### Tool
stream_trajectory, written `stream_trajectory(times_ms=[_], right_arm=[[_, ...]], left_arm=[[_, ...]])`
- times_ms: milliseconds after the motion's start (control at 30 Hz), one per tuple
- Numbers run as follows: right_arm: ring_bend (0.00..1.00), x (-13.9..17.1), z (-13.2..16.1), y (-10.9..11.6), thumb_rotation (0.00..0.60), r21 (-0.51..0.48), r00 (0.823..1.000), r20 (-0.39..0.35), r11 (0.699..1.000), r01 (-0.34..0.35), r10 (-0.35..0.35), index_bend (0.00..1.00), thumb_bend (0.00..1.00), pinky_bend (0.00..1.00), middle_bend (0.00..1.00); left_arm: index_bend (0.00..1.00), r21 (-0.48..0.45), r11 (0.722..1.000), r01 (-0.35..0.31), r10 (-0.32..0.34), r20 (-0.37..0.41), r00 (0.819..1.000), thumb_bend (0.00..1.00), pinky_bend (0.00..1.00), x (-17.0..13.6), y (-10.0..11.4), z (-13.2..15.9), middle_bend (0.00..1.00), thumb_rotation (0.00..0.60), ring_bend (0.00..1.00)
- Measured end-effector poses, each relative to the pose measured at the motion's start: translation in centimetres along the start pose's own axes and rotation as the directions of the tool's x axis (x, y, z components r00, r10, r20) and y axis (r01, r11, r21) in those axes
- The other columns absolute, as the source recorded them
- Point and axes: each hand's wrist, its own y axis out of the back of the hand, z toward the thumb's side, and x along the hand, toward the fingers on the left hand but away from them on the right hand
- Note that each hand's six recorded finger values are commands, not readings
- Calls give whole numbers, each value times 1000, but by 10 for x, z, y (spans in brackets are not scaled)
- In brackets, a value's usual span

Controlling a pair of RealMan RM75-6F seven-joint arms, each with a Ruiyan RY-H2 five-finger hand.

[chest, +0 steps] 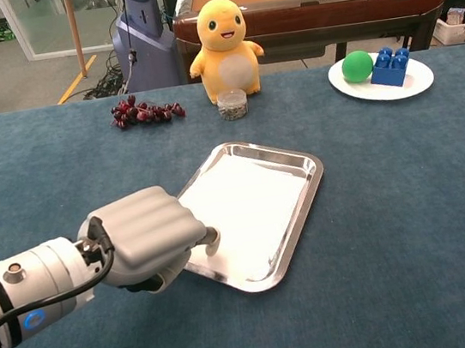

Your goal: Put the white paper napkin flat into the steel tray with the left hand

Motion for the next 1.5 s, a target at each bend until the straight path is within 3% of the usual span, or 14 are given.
stream_trajectory(times_ms=[1500], right_arm=[[222, 0, -4, 4, 600, -10, 1000, 10, 1000, 11, -11, 410, 443, 200, 366]], left_arm=[[292, 8, 1000, 3, -3, 14, 1000, 796, 1000, 19, 1, 14, 1000, 600, 1000]])
